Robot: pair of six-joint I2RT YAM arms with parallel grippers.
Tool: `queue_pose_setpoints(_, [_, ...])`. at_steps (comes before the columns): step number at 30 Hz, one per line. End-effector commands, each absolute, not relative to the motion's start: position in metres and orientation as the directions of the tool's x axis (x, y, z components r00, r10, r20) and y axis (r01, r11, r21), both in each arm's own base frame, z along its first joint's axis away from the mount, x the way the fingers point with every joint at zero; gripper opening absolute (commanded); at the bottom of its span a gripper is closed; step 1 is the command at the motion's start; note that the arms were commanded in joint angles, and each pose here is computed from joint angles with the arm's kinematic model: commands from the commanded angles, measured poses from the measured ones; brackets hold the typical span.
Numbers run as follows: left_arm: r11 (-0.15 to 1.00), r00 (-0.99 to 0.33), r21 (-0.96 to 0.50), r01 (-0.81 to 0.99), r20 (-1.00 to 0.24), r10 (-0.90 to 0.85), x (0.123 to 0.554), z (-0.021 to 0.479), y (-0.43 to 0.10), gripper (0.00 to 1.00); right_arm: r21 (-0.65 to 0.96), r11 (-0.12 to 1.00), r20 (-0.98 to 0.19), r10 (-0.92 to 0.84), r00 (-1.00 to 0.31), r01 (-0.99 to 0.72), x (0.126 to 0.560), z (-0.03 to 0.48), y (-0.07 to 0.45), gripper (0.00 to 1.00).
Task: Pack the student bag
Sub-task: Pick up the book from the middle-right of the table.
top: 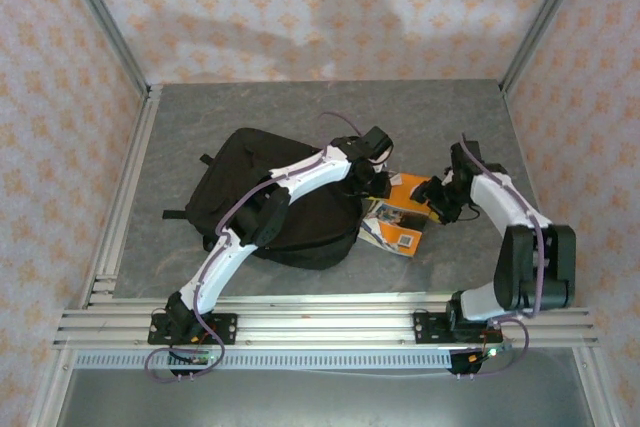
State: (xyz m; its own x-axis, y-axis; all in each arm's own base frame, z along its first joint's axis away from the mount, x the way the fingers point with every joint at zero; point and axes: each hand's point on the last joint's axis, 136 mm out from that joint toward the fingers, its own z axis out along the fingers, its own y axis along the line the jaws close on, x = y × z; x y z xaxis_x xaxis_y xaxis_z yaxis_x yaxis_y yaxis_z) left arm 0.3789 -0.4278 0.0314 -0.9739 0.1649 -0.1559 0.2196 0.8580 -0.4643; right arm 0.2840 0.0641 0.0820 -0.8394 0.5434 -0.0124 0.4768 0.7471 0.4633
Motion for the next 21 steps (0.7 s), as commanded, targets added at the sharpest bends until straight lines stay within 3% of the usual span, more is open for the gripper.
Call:
queue_pose_setpoints(1, [0.890, -0.977, -0.405, 0.211, -0.052, 0.208, 0.353, -0.014, -0.416, 0.22, 0.644, 0.658, 0.002, 0.509, -0.860, 0.391, 0.291, 0.107, 0.101, 0.56])
queue_pose_setpoints(8, [0.882, -0.976, -0.423, 0.209, -0.033, 0.215, 0.348, -0.015, -0.416, 0.20, 0.703, 0.595, 0.017, 0.535, -0.845, 0.391, 0.301, 0.099, 0.110, 0.55])
queue_pose_setpoints(14, [0.875, -0.978, -0.444, 0.194, -0.017, 0.208, 0.344, -0.016, -0.416, 0.18, 0.627, 0.648, 0.035, 0.532, -0.846, 0.433, 0.299, 0.067, 0.101, 0.49])
queue_pose_setpoints(15, [0.876, -0.983, -0.452, 0.169, -0.010, 0.184, 0.345, -0.013, -0.416, 0.18, 0.609, 0.656, 0.036, 0.538, -0.842, 0.445, 0.299, 0.063, 0.098, 0.44])
queue_pose_setpoints(17, [0.868, -0.988, -0.474, 0.145, -0.017, 0.156, 0.349, 0.000, -0.415, 0.18, 0.536, 0.702, -0.001, 0.555, -0.832, 0.468, 0.298, 0.061, 0.083, 0.17])
queue_pose_setpoints(19, [0.862, -0.992, -0.491, 0.129, -0.047, 0.121, 0.357, 0.022, -0.411, 0.25, 0.446, 0.749, -0.073, 0.576, -0.814, 0.490, 0.297, 0.070, 0.063, 0.00])
queue_pose_setpoints(21, [0.852, -0.992, -0.510, 0.117, -0.095, 0.080, 0.365, 0.055, -0.405, 0.39, 0.358, 0.779, -0.165, 0.596, -0.786, 0.515, 0.295, 0.089, 0.040, 0.00])
